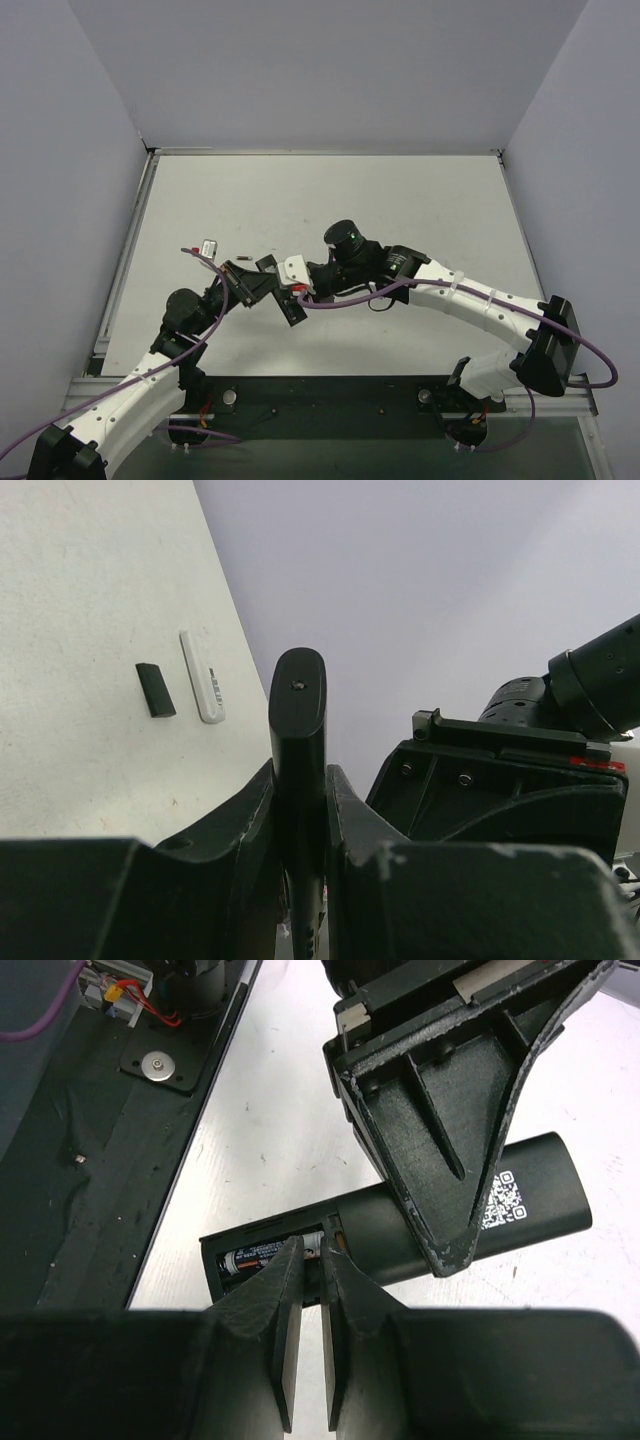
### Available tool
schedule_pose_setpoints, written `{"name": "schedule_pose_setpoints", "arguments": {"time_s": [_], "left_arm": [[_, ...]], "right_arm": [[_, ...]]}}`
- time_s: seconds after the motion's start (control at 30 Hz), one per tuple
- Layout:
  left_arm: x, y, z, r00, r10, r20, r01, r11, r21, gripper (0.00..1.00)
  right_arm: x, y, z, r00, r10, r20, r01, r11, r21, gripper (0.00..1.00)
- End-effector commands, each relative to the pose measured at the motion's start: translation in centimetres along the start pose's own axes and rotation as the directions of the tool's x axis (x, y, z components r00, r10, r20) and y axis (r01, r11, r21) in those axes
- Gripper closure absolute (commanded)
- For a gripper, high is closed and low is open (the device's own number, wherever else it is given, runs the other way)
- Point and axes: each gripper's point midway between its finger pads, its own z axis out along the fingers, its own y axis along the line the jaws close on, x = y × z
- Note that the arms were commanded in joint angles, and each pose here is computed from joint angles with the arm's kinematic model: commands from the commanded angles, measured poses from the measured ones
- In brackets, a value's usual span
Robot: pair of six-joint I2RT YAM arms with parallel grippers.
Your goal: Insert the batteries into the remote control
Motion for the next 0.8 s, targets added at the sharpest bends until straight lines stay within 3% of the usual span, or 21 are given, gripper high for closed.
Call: {"name": "schedule_pose_setpoints", "arguments": {"time_s": [0.0,0.47,0.77], "left_arm": [[-1.4,-4.5,0.3,0.998,0.046,0.043,-0.051,0.99,0.13,1.0],[-1.7,-5.5,0.1,0.997,0.049,0.055,-0.057,0.985,0.161,1.0],[-1.3,-3.8,0.3,0.998,0.038,0.046,-0.044,0.992,0.122,1.0]], "right_arm": [[-1.6,1.5,0.5,0.999,-0.026,0.041,0.029,0.996,-0.085,0.92],[-0.2,1.5,1.0,1.0,-0.006,-0.012,0.005,0.996,-0.085,0.97],[-4.9,2.7,-0.8,0.99,-0.096,0.103,0.105,0.991,-0.089,0.88]]}}
